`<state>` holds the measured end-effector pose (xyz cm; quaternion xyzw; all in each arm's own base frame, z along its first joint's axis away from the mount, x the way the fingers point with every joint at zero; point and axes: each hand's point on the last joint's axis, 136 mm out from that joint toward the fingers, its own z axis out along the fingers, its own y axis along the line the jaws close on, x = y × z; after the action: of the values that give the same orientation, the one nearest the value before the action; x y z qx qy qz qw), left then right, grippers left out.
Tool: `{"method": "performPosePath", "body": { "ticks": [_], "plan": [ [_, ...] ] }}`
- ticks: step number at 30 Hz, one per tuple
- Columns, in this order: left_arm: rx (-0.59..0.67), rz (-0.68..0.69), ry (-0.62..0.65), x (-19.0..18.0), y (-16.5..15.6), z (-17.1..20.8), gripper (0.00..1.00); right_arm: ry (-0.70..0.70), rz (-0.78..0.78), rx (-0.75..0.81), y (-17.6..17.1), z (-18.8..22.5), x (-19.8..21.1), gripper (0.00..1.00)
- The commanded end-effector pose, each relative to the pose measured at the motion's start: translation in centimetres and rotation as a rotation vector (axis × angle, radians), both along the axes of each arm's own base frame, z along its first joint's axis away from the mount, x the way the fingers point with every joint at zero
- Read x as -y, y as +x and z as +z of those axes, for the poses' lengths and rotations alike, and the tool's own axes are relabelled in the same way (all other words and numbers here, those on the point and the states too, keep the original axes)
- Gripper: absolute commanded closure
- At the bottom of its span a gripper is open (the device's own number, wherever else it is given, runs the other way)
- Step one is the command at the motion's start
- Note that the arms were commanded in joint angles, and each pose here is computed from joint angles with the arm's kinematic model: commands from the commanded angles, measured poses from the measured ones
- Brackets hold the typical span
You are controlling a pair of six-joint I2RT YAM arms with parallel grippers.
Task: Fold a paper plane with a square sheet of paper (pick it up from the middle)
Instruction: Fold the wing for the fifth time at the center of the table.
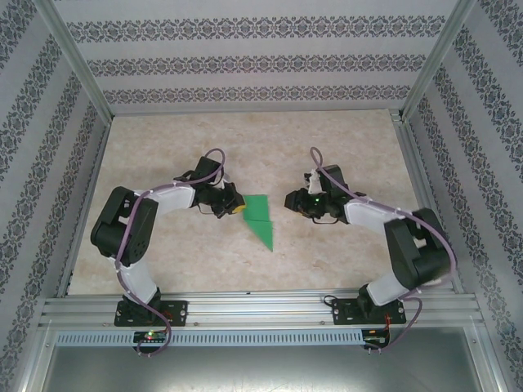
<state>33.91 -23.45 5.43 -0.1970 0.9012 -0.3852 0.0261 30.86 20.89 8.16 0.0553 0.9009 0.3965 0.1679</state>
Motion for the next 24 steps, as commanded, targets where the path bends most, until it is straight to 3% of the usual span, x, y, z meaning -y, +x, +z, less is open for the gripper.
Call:
{"method": "performPosePath", "body": {
  "ticks": [1, 13, 18, 19, 24],
  "plan": [
    [0.031, 0.077, 0.006, -1.0, 0.6, 0.7, 0.92, -0.093, -0.027, 0.073, -1.0, 0.2, 1.0, 0.64],
    [0.011, 0.148, 0.019, -1.9, -0.1, -0.2, 0.92, -0.2, -0.051, 0.278, -3.4, 2.0, 1.4, 0.58],
    [0.007, 0.158, 0.034, -2.3, -0.4, -0.1, 0.92, -0.247, 0.019, 0.447, -4.2, 3.2, -0.1, 0.53],
    [0.007, 0.158, 0.032, -2.2, -0.5, -0.2, 0.92, -0.266, 0.037, 0.47, -4.4, 3.3, -0.3, 0.45],
    [-0.001, 0.168, 0.032, -2.4, -0.7, -0.3, 0.92, -0.357, 0.144, 0.577, -5.3, 4.0, -1.8, 0.47]
  ]
}}
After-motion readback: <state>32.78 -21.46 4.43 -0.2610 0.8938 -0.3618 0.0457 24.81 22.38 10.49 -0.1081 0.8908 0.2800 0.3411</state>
